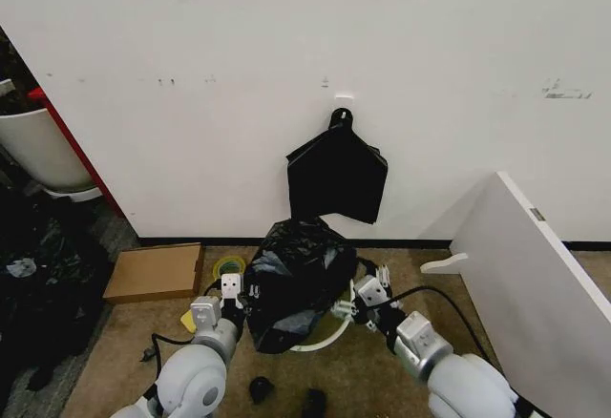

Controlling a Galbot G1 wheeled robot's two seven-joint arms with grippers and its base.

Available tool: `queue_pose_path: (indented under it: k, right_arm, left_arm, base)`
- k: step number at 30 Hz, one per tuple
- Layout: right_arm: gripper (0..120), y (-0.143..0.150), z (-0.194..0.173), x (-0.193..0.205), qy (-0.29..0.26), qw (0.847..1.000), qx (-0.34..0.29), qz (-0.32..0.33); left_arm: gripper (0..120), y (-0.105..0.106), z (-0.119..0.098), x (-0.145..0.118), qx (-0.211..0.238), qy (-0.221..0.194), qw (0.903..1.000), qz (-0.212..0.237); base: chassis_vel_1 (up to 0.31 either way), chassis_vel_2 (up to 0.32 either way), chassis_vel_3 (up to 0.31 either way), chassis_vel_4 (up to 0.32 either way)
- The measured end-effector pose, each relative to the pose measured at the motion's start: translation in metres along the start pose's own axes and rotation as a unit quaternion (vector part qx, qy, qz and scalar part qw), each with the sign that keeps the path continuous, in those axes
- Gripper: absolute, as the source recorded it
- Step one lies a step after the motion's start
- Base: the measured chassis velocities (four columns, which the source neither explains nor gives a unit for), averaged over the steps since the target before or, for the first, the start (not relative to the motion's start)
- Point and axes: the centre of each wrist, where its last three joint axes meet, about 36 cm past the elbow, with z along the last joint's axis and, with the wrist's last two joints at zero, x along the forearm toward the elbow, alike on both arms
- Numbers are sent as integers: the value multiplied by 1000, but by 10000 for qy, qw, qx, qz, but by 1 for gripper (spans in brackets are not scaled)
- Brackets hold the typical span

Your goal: Place the garbage bag over the trash bin.

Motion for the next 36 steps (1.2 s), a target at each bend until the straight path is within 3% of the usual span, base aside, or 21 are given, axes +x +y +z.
queue_pose_path:
  k: [2,8,20,36]
  right_arm:
    - [100,6,-3,16,-68,9992,-202,-338]
    - [100,6,11,24,-546,9876,492,-1386]
    - [98,3,30,-13,-242,9818,620,-1778]
    - [37,4,31,-18,-13,9771,-107,-2124]
  left_arm:
    - [4,1,-1,-2,-14,-5,10000,2]
    - [4,2,-2,-5,-91,29,9999,29]
    - [4,-1,-4,0,-137,82,9998,142]
    - [4,-4,-2,-3,-20,141,9998,136]
  base:
    - [0,0,0,0]
    - [0,0,0,0]
    - [0,0,0,0]
    - [0,0,0,0]
